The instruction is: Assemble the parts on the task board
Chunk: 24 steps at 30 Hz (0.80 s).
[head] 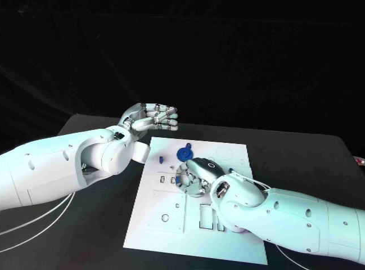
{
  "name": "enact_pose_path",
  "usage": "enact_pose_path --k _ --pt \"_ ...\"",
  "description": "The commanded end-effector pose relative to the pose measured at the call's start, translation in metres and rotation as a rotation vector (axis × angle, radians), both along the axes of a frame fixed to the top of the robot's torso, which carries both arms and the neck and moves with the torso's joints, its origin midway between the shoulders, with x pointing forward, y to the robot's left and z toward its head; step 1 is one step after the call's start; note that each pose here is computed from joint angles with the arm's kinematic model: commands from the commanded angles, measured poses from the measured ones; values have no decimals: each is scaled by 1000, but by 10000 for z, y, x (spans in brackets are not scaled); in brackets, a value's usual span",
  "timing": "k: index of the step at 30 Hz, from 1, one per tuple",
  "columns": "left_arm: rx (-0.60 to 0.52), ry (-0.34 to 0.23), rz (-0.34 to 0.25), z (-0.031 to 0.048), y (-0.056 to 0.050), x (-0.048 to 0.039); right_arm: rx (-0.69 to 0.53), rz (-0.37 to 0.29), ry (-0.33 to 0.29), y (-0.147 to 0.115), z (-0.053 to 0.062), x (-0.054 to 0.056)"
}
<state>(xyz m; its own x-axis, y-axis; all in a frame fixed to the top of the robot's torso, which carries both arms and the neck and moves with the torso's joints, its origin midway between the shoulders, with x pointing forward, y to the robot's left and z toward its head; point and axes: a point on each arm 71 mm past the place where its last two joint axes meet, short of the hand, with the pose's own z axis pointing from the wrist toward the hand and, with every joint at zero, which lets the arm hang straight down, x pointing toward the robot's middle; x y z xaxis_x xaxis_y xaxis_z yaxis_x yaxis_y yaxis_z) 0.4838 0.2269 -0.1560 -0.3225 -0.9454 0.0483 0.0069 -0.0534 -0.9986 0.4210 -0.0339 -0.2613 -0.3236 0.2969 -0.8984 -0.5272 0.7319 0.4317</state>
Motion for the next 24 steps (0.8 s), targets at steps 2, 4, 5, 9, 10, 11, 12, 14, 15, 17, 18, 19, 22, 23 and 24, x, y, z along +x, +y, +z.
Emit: enact_pose_path --k 2,4,5,9,10,11,12,14,15,17,18,19,22,23,24 --pt "-3 -5 -14 12 -19 -7 -57 -12 9 -20 -62 5" --pt "-4 -5 -15 12 -20 -8 -61 -14 5 -21 -63 9" --pt "-4 -5 -15 12 -19 -8 -62 -16 3 -22 -64 11" --pt "-3 -4 -15 11 -16 -7 -63 -23 -4 -26 -63 16" --pt "-3 -4 -16 11 -16 -7 -63 -23 -5 -26 -63 16" --pt "-3 -4 -16 11 -16 -7 -62 -24 -6 -26 -62 17" --pt "-4 -3 -17 11 -17 -7 -61 -24 -7 -26 -61 17" --pt "-4 -3 -20 11 -22 -9 -58 -23 -10 -23 -58 16" --pt "-5 -3 -21 11 -24 -10 -56 -22 -11 -21 -56 14" --pt "-5 -2 -23 11 -27 -10 -54 -19 -13 -16 -54 11" --pt "-5 -2 -23 11 -27 -11 -54 -19 -13 -14 -53 10" --pt "-5 -2 -24 11 -28 -11 -53 -18 -14 -12 -53 10" --pt "-5 -2 -23 11 -25 -11 -52 -17 -15 -11 -52 9" --pt "-4 -2 -23 11 -24 -10 -52 -16 -15 -11 -51 9" --pt "-4 -2 -23 11 -23 -10 -52 -16 -16 -12 -51 10"
